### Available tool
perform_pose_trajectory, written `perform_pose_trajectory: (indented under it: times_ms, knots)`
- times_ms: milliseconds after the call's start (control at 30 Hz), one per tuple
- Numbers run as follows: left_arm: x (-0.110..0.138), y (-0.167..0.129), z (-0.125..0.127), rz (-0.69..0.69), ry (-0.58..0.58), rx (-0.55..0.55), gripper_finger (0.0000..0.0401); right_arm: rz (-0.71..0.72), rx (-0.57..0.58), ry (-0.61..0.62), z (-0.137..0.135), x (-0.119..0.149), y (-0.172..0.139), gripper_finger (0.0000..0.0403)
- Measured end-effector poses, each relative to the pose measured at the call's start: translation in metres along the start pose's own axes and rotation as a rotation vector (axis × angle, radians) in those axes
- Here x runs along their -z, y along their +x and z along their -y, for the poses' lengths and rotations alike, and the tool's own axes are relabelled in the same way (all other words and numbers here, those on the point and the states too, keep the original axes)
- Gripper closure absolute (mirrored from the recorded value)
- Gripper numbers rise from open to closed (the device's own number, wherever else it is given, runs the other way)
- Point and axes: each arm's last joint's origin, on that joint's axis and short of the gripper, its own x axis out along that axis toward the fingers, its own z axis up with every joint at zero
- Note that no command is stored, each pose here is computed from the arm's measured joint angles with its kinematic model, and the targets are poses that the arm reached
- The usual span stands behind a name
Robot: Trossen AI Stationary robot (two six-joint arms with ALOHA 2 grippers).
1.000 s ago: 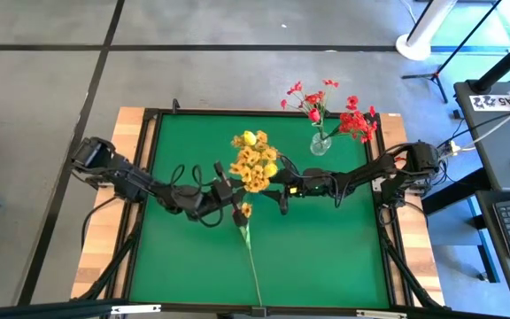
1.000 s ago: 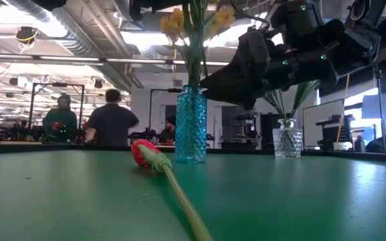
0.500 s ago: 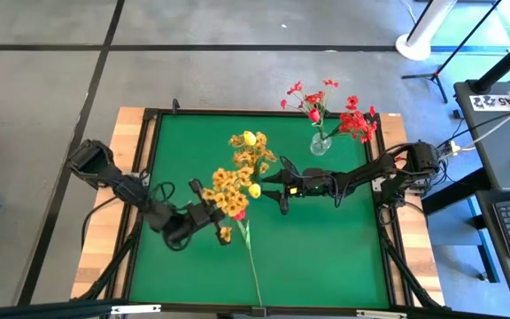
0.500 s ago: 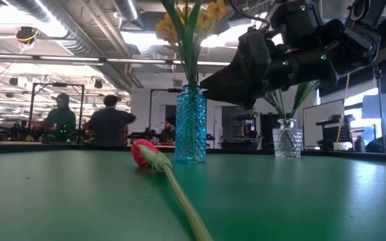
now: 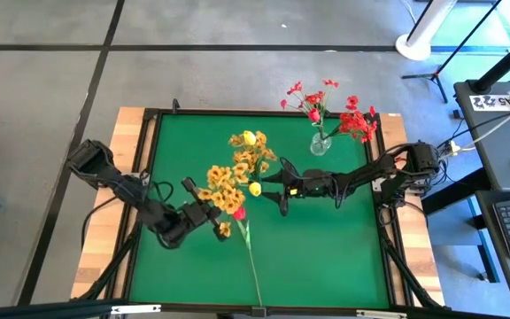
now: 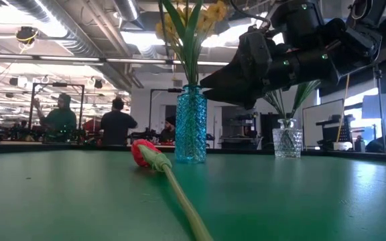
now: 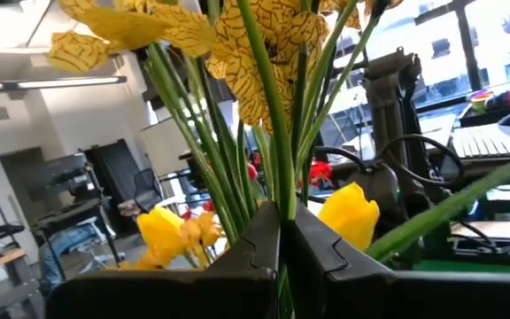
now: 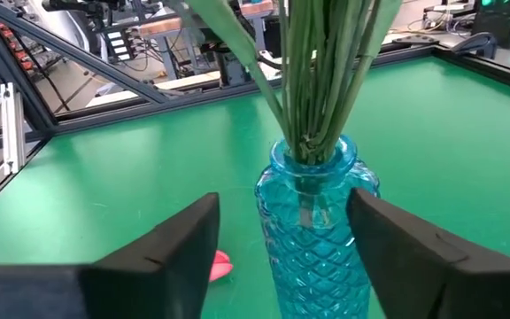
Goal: Sort flowers into vase by color
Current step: Put the yellow flower into the blue vase
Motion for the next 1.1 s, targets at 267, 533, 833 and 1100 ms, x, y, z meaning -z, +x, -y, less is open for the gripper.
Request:
perform_pose_trajectory:
  times_ms: [267,533,833,1100]
  knots:
    - [0.000,0.007,-0.002,0.049,-0.032,0.016,0.0401,-0.043,0.144,-0.010,0.006,0.009,-0.001,0.0063]
    - [0.004,0.016,-0.003,0.047,-0.033,0.011,0.0401,-0.037,0.124,-0.008,0.005,0.007,0.000,0.0036]
    - [0.006,0.017,-0.004,0.010,-0.042,-0.023,0.0401,-0.024,0.129,0.012,0.007,0.005,0.000,0.0036]
    - [0.011,0.016,-0.007,-0.141,-0.073,-0.166,0.0401,-0.021,0.130,0.014,0.007,0.004,0.000,0.0036]
